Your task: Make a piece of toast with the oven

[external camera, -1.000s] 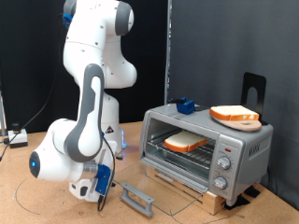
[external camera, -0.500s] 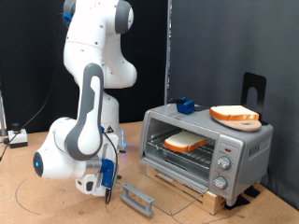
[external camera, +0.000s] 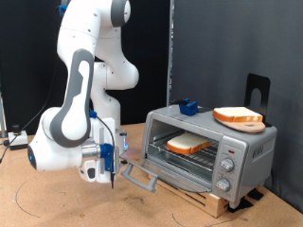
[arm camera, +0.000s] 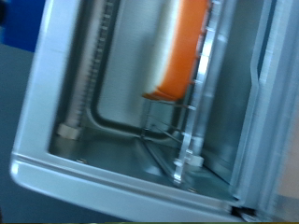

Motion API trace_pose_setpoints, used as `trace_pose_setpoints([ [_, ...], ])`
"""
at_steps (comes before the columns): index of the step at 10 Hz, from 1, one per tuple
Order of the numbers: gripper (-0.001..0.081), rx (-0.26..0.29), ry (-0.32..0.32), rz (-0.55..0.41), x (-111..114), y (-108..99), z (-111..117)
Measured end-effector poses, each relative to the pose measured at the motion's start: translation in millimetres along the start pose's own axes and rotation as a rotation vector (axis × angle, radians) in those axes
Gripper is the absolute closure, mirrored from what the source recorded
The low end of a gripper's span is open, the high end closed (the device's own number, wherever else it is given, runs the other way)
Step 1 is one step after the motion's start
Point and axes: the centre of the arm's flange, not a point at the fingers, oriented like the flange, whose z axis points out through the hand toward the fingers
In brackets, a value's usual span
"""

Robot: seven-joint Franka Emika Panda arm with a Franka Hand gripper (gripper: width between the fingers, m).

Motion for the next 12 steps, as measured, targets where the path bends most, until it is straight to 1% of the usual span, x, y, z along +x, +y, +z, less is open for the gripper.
trace_pose_setpoints([
  [1, 0.0002, -0.011, -0.010, 0.004, -1.7, -8.7, 5.2],
  [2, 0.0002, -0.034, -0.019, 0.018, -2.1, -16.2, 13.5],
  [4, 0.0002, -0.082, -0.006, 0.026, -4.0, -32.1, 21.0],
  [5, 0.0002, -0.091, -0.010, 0.017, -6.9, -39.6, 25.4],
  [6, 0.0002, -0.095, -0.027, 0.007, -9.9, -45.1, 33.5],
  [9, 0.0002, -0.103, -0.097, -0.017, -20.9, -56.8, 68.8],
  [12, 0.0002, -0.121, -0.131, -0.013, -36.9, -64.0, 103.1],
])
